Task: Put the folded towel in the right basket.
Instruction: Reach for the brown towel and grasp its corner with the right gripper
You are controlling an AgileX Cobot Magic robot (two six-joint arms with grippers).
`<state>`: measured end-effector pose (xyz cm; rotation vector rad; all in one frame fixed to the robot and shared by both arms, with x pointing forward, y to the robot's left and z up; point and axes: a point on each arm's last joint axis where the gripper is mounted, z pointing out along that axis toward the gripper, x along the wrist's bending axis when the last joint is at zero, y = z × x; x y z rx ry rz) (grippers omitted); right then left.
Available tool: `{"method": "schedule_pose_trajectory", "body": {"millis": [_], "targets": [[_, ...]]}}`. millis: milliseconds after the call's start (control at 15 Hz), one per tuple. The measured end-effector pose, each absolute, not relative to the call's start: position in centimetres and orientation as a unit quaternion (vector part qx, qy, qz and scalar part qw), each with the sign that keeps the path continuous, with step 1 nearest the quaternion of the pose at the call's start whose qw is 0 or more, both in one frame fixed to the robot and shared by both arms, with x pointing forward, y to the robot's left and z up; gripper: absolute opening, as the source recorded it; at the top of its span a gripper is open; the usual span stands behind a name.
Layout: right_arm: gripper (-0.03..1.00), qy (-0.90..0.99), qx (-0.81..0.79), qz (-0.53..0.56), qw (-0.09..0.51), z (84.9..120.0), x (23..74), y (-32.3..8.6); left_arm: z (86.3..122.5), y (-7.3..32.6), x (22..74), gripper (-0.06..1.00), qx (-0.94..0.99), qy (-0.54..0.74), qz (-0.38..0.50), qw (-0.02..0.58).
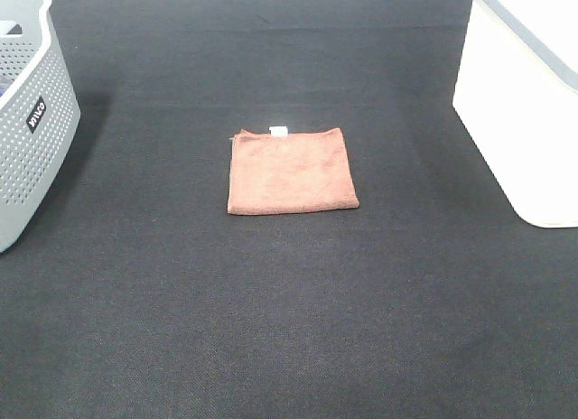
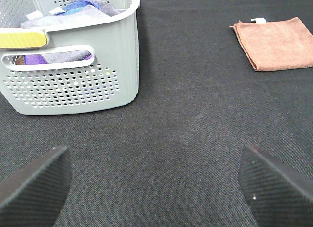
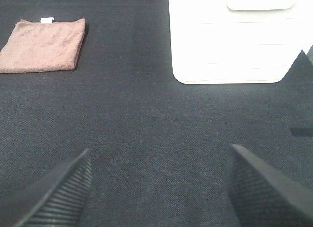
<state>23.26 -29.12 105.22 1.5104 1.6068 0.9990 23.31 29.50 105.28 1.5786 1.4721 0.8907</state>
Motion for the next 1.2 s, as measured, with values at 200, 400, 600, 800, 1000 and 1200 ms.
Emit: {"method": "schedule_pose_trajectory", "body": {"millis": [200, 400, 600, 800, 1000, 1200], "targets": [[0.72, 0.621, 0.584, 0.386, 0.353, 105.22, 23.26, -29.12, 105.28, 29.5, 23.31, 0.88, 0.622, 0.58, 0.351, 0.392], [0.72, 0.621, 0.584, 0.386, 0.353, 105.22, 23.26, -29.12, 105.28, 29.5, 23.31, 0.88, 0.622, 0.58, 0.351, 0.392], [0.72, 0.621, 0.584, 0.386, 0.353, 105.22, 23.26, -29.12, 105.28, 29.5, 23.31, 0.88, 0.622, 0.58, 0.351, 0.392], [0.72, 0.621, 0.584, 0.386, 0.353, 105.22, 23.26, -29.12, 105.28, 29.5, 23.31, 0.88, 0.622, 0.58, 0.351, 0.392], [0.72, 0.621, 0.584, 0.386, 0.353, 105.22, 23.26, -29.12, 105.28, 29.5, 23.31, 0.88, 0.622, 0.58, 0.351, 0.392], [0.72, 0.621, 0.584, 0.386, 0.353, 105.22, 23.26, -29.12, 105.28, 29.5, 23.31, 0.88, 0.622, 0.58, 0.351, 0.392]]}}
